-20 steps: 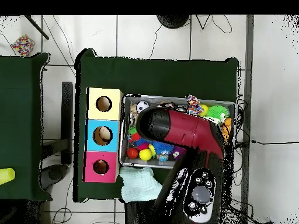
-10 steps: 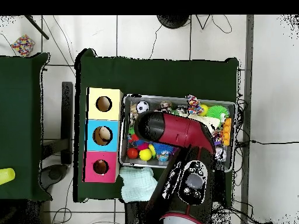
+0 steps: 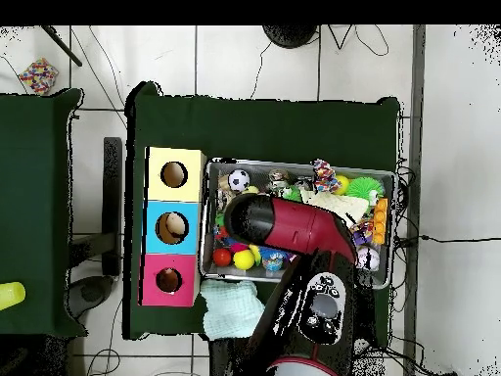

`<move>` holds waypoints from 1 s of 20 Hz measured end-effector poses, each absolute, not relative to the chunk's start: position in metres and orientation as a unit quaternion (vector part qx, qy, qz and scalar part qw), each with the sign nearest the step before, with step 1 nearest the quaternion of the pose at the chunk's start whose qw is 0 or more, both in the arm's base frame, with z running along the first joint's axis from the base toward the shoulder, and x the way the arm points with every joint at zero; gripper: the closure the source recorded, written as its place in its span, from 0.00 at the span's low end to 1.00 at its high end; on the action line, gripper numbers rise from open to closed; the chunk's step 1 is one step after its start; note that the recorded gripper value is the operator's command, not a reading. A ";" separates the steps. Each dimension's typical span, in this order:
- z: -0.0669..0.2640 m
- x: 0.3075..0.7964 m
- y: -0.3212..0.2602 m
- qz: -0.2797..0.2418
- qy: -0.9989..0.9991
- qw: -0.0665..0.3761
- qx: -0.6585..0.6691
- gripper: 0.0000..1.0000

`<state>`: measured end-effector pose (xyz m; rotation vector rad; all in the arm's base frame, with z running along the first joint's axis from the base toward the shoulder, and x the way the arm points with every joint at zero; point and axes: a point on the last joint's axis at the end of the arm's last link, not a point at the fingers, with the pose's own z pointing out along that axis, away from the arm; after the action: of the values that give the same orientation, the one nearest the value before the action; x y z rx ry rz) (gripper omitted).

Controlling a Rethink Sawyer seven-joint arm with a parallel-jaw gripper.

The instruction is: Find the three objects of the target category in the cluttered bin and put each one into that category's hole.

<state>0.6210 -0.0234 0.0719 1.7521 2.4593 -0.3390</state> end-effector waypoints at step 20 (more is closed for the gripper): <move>0.067 0.616 -0.007 -0.110 0.814 0.044 0.568 0.00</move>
<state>0.6158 -0.0070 0.0673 1.7373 2.4893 -0.3354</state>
